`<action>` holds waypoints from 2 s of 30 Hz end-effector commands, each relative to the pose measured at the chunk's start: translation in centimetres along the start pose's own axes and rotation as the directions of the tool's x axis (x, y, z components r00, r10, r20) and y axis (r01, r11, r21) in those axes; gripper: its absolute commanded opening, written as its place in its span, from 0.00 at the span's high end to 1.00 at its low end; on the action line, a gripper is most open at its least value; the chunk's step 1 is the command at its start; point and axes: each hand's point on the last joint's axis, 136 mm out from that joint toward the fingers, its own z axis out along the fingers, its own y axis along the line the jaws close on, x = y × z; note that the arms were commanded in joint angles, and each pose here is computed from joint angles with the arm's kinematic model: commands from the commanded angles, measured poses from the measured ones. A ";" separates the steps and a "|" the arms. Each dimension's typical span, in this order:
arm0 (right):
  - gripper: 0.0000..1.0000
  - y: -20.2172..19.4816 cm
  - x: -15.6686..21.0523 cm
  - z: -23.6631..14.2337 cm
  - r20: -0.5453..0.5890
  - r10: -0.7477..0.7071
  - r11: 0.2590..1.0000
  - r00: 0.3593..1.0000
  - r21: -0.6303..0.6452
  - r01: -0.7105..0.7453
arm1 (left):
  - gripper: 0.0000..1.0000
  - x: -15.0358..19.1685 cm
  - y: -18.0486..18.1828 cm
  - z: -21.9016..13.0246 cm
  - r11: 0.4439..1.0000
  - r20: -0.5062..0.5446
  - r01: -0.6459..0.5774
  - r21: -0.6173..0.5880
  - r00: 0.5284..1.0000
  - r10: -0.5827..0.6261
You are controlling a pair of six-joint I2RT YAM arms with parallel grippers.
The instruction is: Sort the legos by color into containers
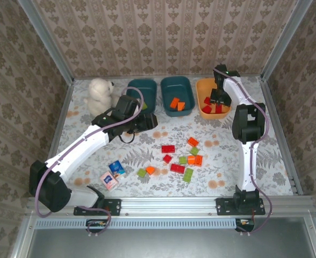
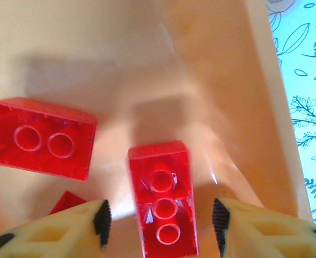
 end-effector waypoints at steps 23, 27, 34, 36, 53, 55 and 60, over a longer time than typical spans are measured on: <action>0.38 5.3 14.6 -23.0 0.293 -0.011 0.886 0.956 -0.440 0.145 | 0.32 7.2 -5.2 4.7 0.945 -0.288 -0.321 0.066 0.901 0.326; 0.34 1.9 19.9 -25.3 0.281 0.036 0.840 0.959 -0.529 0.123 | 0.37 9.4 -7.9 8.7 0.905 -0.339 -0.417 0.081 0.843 0.418; 0.22 -2.7 24.5 -31.7 0.338 0.117 0.761 0.934 -0.635 0.134 | 0.32 12.6 -9.9 14.3 0.854 -0.432 -0.518 0.043 0.761 0.484; 0.20 -3.5 25.1 -32.9 0.354 0.127 0.750 0.926 -0.646 0.144 | 0.30 13.3 -10.1 15.4 0.840 -0.455 -0.542 0.025 0.742 0.492; 0.18 -5.0 26.7 -35.4 0.397 0.141 0.714 0.907 -0.675 0.185 | 0.35 15.5 -8.8 21.0 0.799 -0.543 -0.597 -0.076 0.697 0.469; 0.18 -4.9 26.5 -35.4 0.399 0.138 0.713 0.906 -0.676 0.189 | 0.37 15.7 -8.5 21.2 0.794 -0.559 -0.601 -0.085 0.689 0.462; 0.18 -4.7 26.3 -35.4 0.400 0.133 0.713 0.907 -0.674 0.193 | 0.45 16.3 -8.2 21.6 0.792 -0.573 -0.605 -0.086 0.680 0.457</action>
